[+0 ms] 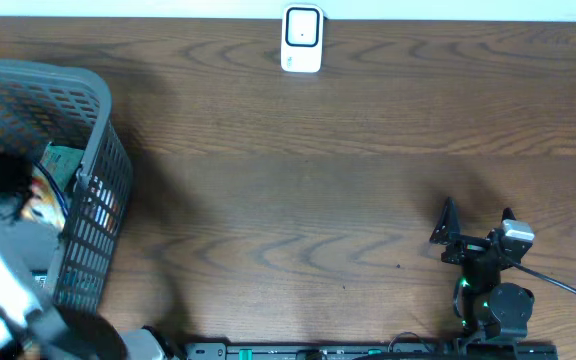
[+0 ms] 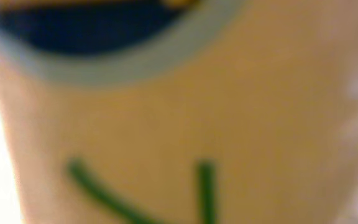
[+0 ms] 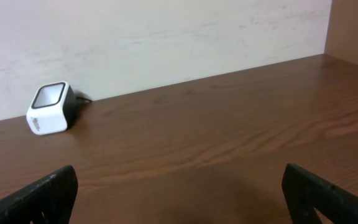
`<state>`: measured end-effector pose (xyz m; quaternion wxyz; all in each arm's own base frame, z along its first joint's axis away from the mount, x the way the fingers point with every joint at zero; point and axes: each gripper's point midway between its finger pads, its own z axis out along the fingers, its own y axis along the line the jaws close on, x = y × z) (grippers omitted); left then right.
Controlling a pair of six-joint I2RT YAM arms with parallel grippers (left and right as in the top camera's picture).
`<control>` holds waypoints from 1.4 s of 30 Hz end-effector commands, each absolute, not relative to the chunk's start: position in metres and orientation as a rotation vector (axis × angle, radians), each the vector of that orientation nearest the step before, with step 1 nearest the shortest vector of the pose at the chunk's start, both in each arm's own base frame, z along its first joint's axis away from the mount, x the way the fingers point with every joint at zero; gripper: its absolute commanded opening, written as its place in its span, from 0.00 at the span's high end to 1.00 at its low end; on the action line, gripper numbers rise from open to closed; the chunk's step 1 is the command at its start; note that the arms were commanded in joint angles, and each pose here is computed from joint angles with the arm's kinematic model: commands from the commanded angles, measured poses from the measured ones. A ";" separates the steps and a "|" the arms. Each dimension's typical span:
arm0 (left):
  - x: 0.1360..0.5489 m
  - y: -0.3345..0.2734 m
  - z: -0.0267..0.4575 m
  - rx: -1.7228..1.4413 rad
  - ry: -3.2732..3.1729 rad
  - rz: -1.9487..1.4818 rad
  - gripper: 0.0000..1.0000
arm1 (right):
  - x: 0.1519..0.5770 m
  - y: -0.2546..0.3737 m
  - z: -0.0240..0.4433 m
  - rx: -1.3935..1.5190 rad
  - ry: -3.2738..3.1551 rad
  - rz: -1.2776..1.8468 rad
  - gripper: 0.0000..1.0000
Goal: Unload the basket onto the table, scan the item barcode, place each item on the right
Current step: 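Lift the snack bag out and place it on the table center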
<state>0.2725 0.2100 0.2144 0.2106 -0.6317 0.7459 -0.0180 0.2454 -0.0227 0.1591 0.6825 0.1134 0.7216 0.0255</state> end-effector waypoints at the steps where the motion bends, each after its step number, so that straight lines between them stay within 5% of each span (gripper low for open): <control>1: 0.284 0.180 0.297 -1.499 1.921 -0.268 0.93 | 0.245 -0.022 0.159 0.262 1.615 0.065 0.01; 7: 0.288 0.083 0.423 -0.924 1.738 -0.573 0.93 | 0.245 -0.022 0.159 0.262 1.615 0.065 0.01; 14: 0.298 -0.034 0.431 -0.505 1.900 -0.765 0.93 | 0.245 -0.022 0.159 0.262 1.616 0.065 0.01; 26: 0.325 -0.138 0.259 -0.256 2.536 -0.343 0.93 | 0.245 -0.022 0.159 0.262 1.615 0.065 0.01; 33: 0.345 -0.163 0.160 -0.087 2.704 0.119 0.93 | 0.245 -0.022 0.159 0.262 1.615 0.065 0.01; 42: 0.336 -0.197 0.060 0.097 2.872 0.320 0.92 | 0.245 -0.022 0.159 0.262 1.616 0.065 0.01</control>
